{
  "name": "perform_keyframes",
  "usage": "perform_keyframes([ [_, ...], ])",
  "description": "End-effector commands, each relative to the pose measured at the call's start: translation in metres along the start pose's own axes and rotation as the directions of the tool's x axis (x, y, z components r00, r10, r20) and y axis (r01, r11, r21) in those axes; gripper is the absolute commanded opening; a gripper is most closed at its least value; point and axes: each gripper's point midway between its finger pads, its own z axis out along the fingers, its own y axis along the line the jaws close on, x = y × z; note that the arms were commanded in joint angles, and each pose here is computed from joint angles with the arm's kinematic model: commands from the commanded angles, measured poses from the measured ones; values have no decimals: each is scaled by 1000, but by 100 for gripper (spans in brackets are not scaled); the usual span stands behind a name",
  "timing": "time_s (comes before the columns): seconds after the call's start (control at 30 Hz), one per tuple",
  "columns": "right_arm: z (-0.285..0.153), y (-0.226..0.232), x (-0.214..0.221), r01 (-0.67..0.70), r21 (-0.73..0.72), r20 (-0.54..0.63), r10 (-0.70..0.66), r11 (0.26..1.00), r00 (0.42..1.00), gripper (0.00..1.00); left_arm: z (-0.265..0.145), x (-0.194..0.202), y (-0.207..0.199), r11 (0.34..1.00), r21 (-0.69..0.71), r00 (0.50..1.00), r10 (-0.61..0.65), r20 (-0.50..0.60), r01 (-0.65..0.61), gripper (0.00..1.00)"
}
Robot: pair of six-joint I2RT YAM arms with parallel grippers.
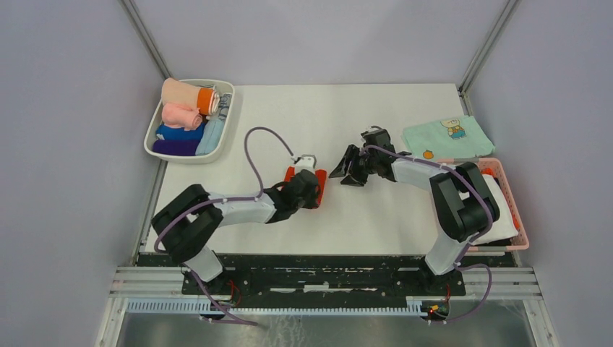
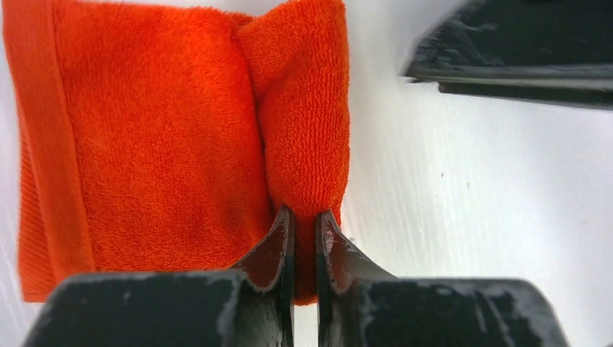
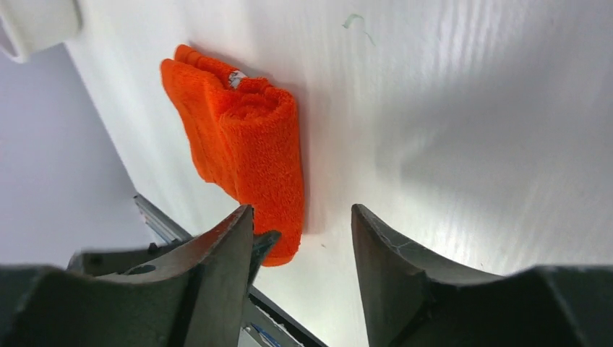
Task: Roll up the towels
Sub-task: Roll the towel at the center of the board.
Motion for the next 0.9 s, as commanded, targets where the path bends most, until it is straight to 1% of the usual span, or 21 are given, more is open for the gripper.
perform_keyframes([
  [0.0, -6, 42, -15, 45, -216, 51, -35, 975, 998, 62, -9, -1, -17, 918, 275, 958, -270, -101, 287, 7],
  [0.1, 4, 46, -11, 16, -290, 19, -11, 957, 1000, 63, -14, -7, -13, 821, 374, 902, -397, -170, 432, 6],
  [0.2, 16, 52, -8, -27, -355, -21, 21, 935, 1000, 64, -18, -6, -3, 716, 422, 830, -508, -232, 556, 7],
  [0.3, 25, 57, -3, -35, -385, -50, 17, 922, 999, 66, -19, -9, 3, 617, 453, 759, -590, -275, 644, 7],
  [0.4, 37, 56, 8, -42, -379, -84, 10, 924, 996, 67, -18, -4, 8, 540, 452, 695, -642, -325, 710, 7],
  [0.57, 53, 49, 17, -72, -378, -122, 28, 923, 992, 65, -13, 8, 14, 467, 421, 617, -695, -368, 777, 8],
  [0.6, 56, 47, 20, -77, -373, -131, 30, 925, 991, 64, -13, 8, 15, 457, 422, 609, -701, -370, 783, 8],
  [0.67, 61, 41, 25, -87, -362, -146, 36, 928, 989, 62, -12, 11, 18, 451, 415, 600, -708, -374, 790, 8],
  [0.77, 67, 32, 29, -92, -349, -152, 40, 933, 988, 56, -11, 14, 19, 453, 402, 595, -709, -378, 796, 9],
  [0.83, 69, 28, 30, -90, -337, -154, 39, 937, 987, 49, -10, 16, 20, 459, 393, 595, -707, -382, 797, 10],
  [0.87, 69, 27, 30, -85, -332, -153, 36, 939, 988, 44, -10, 17, 21, 464, 388, 597, -706, -381, 796, 12],
])
